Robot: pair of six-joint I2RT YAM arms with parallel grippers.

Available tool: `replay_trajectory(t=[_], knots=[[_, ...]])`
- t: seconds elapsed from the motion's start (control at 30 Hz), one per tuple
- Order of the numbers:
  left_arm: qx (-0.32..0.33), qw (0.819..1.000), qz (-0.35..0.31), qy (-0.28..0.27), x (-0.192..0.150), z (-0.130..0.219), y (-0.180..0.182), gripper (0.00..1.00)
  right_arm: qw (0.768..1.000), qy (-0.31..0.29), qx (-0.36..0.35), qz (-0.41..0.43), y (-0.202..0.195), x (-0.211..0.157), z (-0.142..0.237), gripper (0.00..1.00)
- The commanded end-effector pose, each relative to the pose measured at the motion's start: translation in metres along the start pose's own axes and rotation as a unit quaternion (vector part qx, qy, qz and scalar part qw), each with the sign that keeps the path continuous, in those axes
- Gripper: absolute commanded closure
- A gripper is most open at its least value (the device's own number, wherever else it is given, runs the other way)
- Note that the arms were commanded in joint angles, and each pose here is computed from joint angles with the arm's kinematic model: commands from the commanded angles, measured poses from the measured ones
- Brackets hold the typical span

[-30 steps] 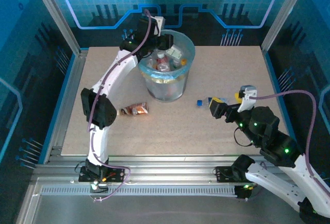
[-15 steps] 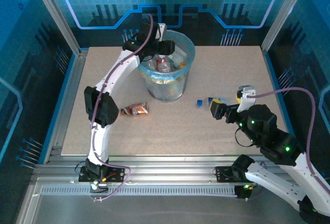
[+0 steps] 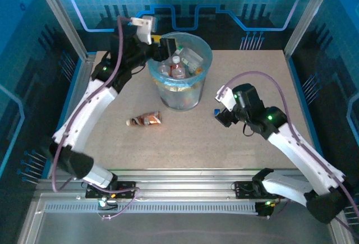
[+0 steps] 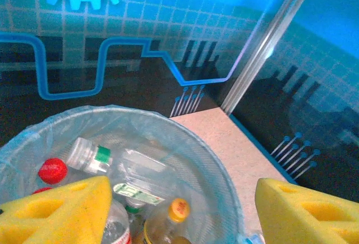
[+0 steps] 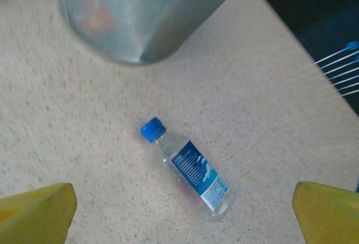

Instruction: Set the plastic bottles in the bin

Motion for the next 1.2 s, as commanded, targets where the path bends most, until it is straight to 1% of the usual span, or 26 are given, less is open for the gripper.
replay_trajectory(t=[0.0, 0.07, 0.17, 0.2, 0.23, 0.27, 0.33, 0.4, 0.5, 0.57, 0.7, 0.83, 1.0, 1.07, 1.17], knots=[[-0.045, 0.999, -0.011, -0.022, -0.006, 0.011, -0.016, 0.31, 0.994, 0.004, 0.079, 0.072, 0.005, -0.011, -0.029, 0.03], [-0.059, 0.998, -0.026, -0.020, -0.010, 0.023, -0.025, 0.31, 0.994, 0.026, 0.082, 0.073, -0.006, -0.023, -0.045, 0.03], [-0.091, 0.995, -0.046, -0.012, -0.018, 0.037, -0.041, 0.31, 0.995, 0.047, 0.064, 0.055, -0.030, -0.035, -0.067, 0.03], [-0.101, 0.993, -0.054, -0.011, -0.021, 0.040, -0.045, 0.30, 0.996, 0.050, 0.063, 0.046, -0.036, -0.038, -0.072, 0.03], [-0.109, 0.992, -0.060, -0.013, -0.024, 0.042, -0.048, 0.27, 0.996, 0.053, 0.066, 0.036, -0.040, -0.041, -0.076, 0.03], [-0.117, 0.991, -0.067, -0.015, -0.028, 0.043, -0.050, 0.23, 0.995, 0.059, 0.075, 0.027, -0.043, -0.045, -0.079, 0.03], [-0.132, 0.988, -0.083, -0.020, -0.035, 0.045, -0.054, 0.19, 0.992, 0.073, 0.100, 0.025, -0.042, -0.053, -0.083, 0.03], [-0.144, 0.985, -0.089, -0.022, -0.038, 0.047, -0.057, 0.18, 0.989, 0.080, 0.122, 0.020, -0.042, -0.061, -0.088, 0.02], [-0.164, 0.982, -0.092, -0.021, -0.043, 0.048, -0.063, 0.18, 0.986, 0.072, 0.151, 0.001, -0.044, -0.068, -0.093, 0.02], [-0.173, 0.980, -0.092, -0.018, -0.047, 0.047, -0.064, 0.17, 0.985, 0.072, 0.154, -0.009, -0.047, -0.072, -0.099, 0.02], [-0.173, 0.981, -0.091, -0.008, -0.058, 0.043, -0.061, 0.17, 0.981, 0.077, 0.174, -0.028, -0.045, -0.080, -0.116, 0.01], [-0.170, 0.981, -0.096, -0.002, -0.062, 0.044, -0.060, 0.17, 0.975, 0.115, 0.186, -0.033, -0.041, -0.098, -0.139, 0.00], [-0.165, 0.981, -0.106, -0.002, -0.065, 0.047, -0.058, 0.17, 0.973, 0.152, 0.168, -0.039, -0.048, -0.114, -0.162, 0.01], [-0.160, 0.981, -0.111, -0.003, -0.065, 0.046, -0.056, 0.16, 0.970, 0.158, 0.179, -0.044, -0.046, -0.115, -0.166, 0.05], [-0.152, 0.982, -0.114, -0.004, -0.065, 0.045, -0.053, 0.14, 0.962, 0.170, 0.206, -0.054, -0.040, -0.118, -0.171, 0.16]])
Point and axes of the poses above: each hand's point on the last joint's axis, 136 mm out from that joint toward the fingers, its own z axis back along the fingers, its own y axis along the line the jaws close on, x = y × z, the point moved 1 cm from there along z, back along the fingers, and after that the axes turned 2 degrees about -z, right-handed, at the moved point
